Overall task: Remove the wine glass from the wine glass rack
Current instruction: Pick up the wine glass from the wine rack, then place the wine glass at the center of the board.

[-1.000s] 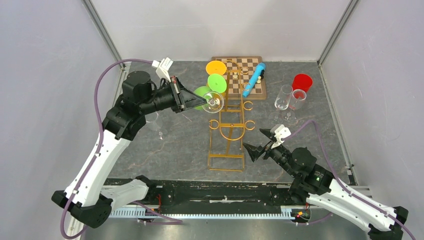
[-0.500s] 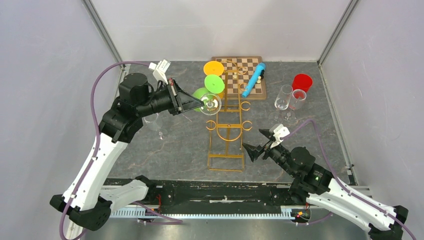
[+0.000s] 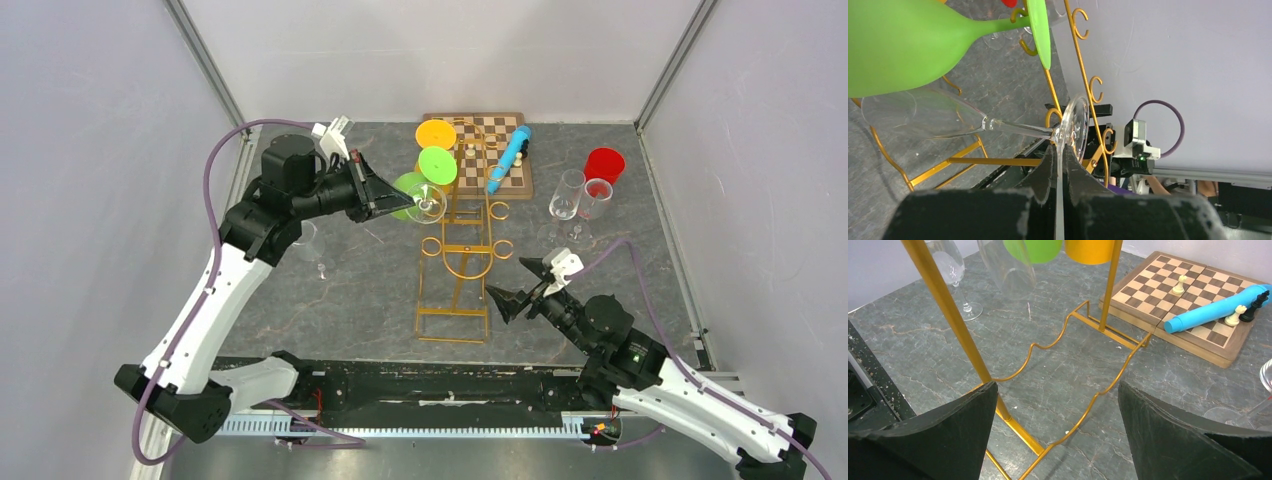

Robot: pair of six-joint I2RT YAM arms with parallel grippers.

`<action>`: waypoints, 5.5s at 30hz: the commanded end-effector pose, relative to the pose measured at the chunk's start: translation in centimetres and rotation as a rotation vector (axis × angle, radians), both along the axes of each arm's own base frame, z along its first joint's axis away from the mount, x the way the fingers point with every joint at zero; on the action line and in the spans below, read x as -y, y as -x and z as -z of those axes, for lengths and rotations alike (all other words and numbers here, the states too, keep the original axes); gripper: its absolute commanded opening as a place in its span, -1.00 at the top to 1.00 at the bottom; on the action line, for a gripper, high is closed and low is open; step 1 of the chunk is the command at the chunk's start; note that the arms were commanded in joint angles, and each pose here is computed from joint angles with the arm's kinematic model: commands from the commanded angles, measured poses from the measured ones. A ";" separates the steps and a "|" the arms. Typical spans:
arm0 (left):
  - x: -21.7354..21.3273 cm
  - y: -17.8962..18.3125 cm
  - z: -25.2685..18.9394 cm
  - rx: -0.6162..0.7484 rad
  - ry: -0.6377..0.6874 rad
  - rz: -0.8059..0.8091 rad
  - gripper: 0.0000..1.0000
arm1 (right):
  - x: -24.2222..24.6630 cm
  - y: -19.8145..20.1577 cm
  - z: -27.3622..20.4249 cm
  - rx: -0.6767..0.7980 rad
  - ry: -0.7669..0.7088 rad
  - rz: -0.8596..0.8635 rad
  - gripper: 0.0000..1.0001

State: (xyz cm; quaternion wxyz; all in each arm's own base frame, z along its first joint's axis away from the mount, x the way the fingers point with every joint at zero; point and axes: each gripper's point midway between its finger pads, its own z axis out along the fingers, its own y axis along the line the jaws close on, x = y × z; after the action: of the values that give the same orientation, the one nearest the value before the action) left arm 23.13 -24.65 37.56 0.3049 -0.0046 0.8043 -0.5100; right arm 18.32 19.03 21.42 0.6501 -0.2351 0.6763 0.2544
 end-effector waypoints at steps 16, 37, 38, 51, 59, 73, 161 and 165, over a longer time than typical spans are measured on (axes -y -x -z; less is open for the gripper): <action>-0.6 -2.1 -4.9 -0.051 0.165 -0.088 0.95 | 0.6 -0.4 -1.2 0.047 -0.038 0.037 -0.85; -4.2 0.4 -5.3 0.034 0.083 -0.142 0.95 | 0.7 -0.3 -2.8 0.050 -0.057 0.036 -0.86; -4.3 0.6 -5.3 0.041 0.077 -0.144 0.95 | 0.8 -0.2 -2.5 0.040 -0.045 0.036 -0.86; -5.2 5.2 -4.6 0.134 0.010 -0.034 0.95 | 0.2 1.4 -4.4 -0.028 -0.066 -0.043 -0.96; -5.9 9.4 -3.2 0.192 -0.037 0.087 0.95 | -1.2 2.9 -4.4 -0.129 -0.068 -0.138 -0.96; -7.6 14.2 3.1 0.275 -0.157 0.206 0.95 | -6.5 7.3 -3.2 -0.493 -0.231 -0.390 -0.96; 1.4 19.5 12.9 0.771 -0.691 0.215 0.95 | -11.5 9.3 0.1 -0.812 -0.549 -0.420 -0.90; 1.7 20.2 13.0 0.791 -0.693 0.214 0.95 | -12.2 9.9 0.1 -0.830 -0.540 -0.440 -0.88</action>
State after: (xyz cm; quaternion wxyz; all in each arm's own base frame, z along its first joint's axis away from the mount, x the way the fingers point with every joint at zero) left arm 2.67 -25.70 21.90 0.4780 0.4300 0.7435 -0.1837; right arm 8.90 30.07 17.86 0.2950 -0.0748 0.7541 0.5820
